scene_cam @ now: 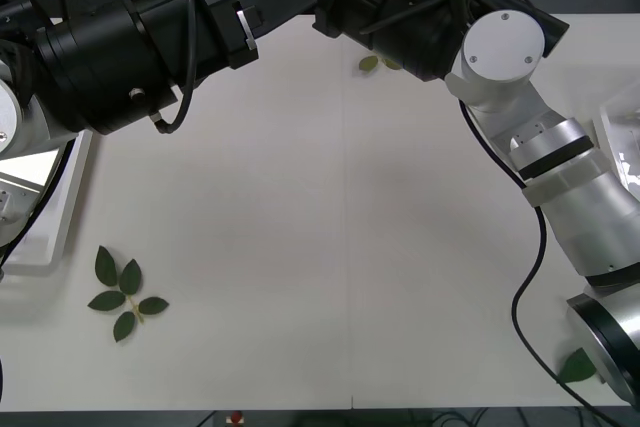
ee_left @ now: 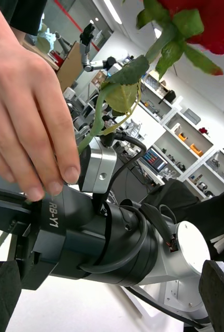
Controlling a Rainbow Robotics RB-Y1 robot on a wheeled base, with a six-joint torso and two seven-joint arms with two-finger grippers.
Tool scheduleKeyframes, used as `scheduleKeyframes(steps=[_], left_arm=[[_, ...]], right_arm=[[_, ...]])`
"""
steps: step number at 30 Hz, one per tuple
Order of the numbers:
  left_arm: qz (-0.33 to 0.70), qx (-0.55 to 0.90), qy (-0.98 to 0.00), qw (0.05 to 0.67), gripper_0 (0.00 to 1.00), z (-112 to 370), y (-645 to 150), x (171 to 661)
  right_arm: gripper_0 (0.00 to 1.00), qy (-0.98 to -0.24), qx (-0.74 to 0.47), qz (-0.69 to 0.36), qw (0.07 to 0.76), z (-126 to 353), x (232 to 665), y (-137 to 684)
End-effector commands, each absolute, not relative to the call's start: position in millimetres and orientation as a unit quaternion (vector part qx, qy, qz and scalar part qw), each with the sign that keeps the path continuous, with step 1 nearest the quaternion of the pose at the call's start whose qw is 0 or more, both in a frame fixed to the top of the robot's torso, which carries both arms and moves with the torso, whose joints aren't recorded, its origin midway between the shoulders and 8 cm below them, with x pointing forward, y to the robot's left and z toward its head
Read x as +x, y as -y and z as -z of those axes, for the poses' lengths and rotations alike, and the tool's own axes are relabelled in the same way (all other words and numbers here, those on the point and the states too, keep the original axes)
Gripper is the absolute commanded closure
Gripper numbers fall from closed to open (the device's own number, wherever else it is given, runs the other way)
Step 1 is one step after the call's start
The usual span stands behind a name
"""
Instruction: Place the red flowers into the right box and the blue flowers into the left box. If a person shows an open palm, hand one flower to the person first, then continue sorting.
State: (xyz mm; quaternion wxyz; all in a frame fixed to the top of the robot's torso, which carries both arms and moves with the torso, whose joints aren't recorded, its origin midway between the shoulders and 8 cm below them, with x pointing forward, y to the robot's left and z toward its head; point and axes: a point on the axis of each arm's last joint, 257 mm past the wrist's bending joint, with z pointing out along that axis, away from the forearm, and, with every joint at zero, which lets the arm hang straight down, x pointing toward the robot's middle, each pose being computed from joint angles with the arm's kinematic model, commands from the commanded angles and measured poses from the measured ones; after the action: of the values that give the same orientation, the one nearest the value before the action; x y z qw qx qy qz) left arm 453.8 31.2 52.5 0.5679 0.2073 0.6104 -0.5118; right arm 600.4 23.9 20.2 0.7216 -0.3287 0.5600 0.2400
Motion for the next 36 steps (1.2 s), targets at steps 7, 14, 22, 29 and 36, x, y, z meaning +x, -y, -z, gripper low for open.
scheduleKeyframes(steps=[7, 14, 22, 29, 36], left_arm=[[0.511, 0.223, -0.593, 0.581, 0.0, -67.6, -28.2, 442.4], [0.51, 0.223, -0.593, 0.582, 0.0, -67.6, -28.8, 442.6], [0.51, 0.223, -0.592, 0.583, 0.0, -68.1, -28.7, 442.7], [0.51, 0.223, -0.592, 0.583, 0.0, -67.8, -28.7, 442.3], [0.512, 0.223, -0.592, 0.581, 0.0, -67.5, -27.5, 441.6]], right_arm=[[1.0, -0.535, -0.328, -0.235, 0.743, -54.9, 602.0, -38.7], [1.0, -0.536, -0.327, -0.234, 0.743, -54.2, 602.5, -37.5], [0.94, -0.535, -0.327, -0.235, 0.743, -54.3, 602.3, -38.1], [0.08, -0.536, -0.327, -0.234, 0.743, -54.2, 602.5, -37.5], [0.0, -0.536, -0.326, -0.238, 0.742, -54.6, 601.9, -37.9]])
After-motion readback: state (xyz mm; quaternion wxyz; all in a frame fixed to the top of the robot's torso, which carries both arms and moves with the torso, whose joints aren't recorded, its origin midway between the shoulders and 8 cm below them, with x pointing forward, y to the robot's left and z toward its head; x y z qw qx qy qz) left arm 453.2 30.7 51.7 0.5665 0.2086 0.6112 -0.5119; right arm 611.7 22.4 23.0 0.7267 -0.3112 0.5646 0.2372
